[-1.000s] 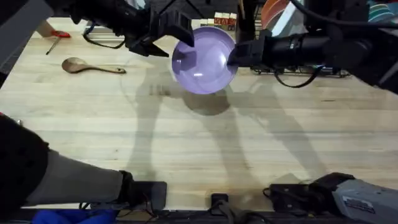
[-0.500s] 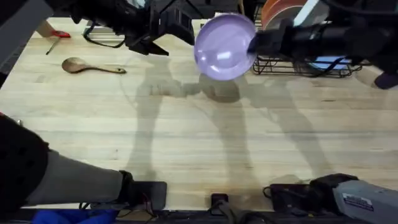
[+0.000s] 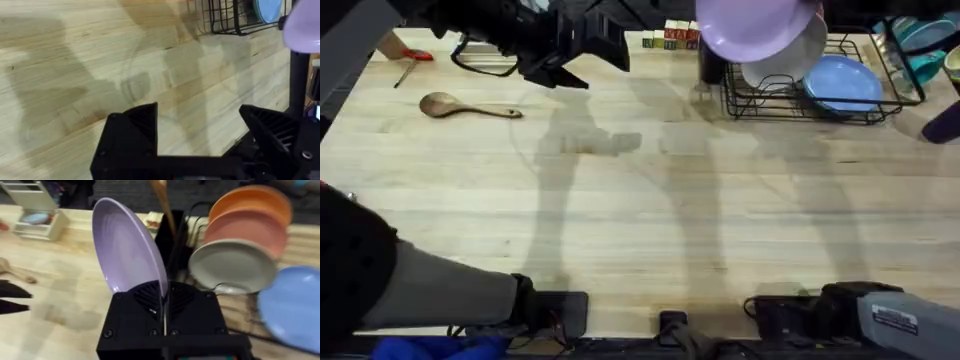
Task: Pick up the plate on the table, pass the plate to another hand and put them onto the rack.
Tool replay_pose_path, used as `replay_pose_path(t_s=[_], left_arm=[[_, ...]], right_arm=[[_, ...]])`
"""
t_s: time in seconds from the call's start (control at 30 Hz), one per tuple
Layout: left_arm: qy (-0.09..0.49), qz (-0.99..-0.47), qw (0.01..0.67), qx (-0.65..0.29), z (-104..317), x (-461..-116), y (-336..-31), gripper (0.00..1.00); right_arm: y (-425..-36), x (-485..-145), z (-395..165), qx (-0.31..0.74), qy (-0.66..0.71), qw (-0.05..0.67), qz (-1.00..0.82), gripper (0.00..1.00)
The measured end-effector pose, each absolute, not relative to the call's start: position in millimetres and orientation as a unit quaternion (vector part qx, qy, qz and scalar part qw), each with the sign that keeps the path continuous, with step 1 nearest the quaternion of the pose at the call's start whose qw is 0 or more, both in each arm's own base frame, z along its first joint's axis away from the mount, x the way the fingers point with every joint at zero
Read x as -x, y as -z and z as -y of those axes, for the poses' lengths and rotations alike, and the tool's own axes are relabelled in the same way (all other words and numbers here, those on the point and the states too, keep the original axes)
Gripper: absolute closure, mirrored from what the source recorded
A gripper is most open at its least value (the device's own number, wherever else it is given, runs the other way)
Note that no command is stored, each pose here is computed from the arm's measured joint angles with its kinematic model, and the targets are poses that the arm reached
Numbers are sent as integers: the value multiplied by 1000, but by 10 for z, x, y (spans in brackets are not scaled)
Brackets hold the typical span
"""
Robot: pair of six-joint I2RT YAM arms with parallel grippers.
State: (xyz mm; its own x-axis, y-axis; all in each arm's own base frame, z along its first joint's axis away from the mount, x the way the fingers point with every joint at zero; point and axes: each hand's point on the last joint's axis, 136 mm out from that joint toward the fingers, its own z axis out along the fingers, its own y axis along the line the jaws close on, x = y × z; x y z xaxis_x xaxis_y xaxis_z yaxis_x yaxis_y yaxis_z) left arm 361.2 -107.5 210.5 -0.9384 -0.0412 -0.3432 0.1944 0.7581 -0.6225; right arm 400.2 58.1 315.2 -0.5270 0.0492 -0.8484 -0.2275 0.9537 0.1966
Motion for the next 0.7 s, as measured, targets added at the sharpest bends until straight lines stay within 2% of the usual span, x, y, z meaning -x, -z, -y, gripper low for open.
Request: replay_pose_path(t_s=[0.27, 0.7], left_arm=[[345, -922, 171, -42, 1076, -3612, -2106, 5], [345, -920, 180, -45, 1076, -3650, -2122, 5]], right_arm=[[-3201, -4032, -366, 129, -67, 503, -852, 974], [-3215, -4058, -53, 337, 103, 499, -791, 973]])
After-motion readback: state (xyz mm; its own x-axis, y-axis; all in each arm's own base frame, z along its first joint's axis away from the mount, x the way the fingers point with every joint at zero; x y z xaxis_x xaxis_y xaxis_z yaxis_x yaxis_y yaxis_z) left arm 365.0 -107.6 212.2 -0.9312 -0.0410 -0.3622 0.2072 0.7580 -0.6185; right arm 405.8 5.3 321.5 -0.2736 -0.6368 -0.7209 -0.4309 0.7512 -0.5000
